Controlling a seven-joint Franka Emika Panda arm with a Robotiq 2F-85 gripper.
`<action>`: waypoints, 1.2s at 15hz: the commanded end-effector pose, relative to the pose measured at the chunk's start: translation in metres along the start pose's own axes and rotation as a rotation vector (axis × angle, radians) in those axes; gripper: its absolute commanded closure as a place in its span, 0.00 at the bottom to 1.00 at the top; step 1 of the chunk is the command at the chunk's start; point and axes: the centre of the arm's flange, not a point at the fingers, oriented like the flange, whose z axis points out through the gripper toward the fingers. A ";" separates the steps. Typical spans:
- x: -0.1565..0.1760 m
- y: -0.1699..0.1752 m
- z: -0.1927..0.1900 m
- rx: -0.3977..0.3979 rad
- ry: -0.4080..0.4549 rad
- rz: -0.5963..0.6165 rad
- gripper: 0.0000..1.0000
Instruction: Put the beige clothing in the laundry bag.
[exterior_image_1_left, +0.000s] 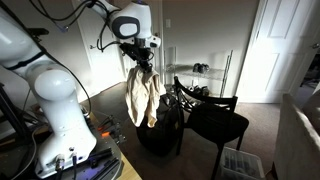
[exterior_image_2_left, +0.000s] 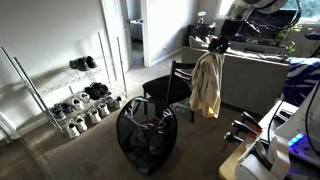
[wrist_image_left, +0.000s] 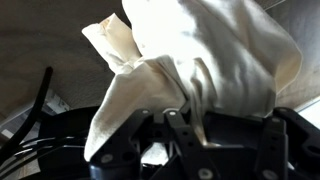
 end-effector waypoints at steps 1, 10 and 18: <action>0.027 -0.014 0.017 -0.019 -0.051 -0.006 1.00; 0.051 -0.025 0.022 -0.056 -0.029 -0.062 1.00; 0.057 -0.015 0.022 -0.178 -0.056 -0.164 1.00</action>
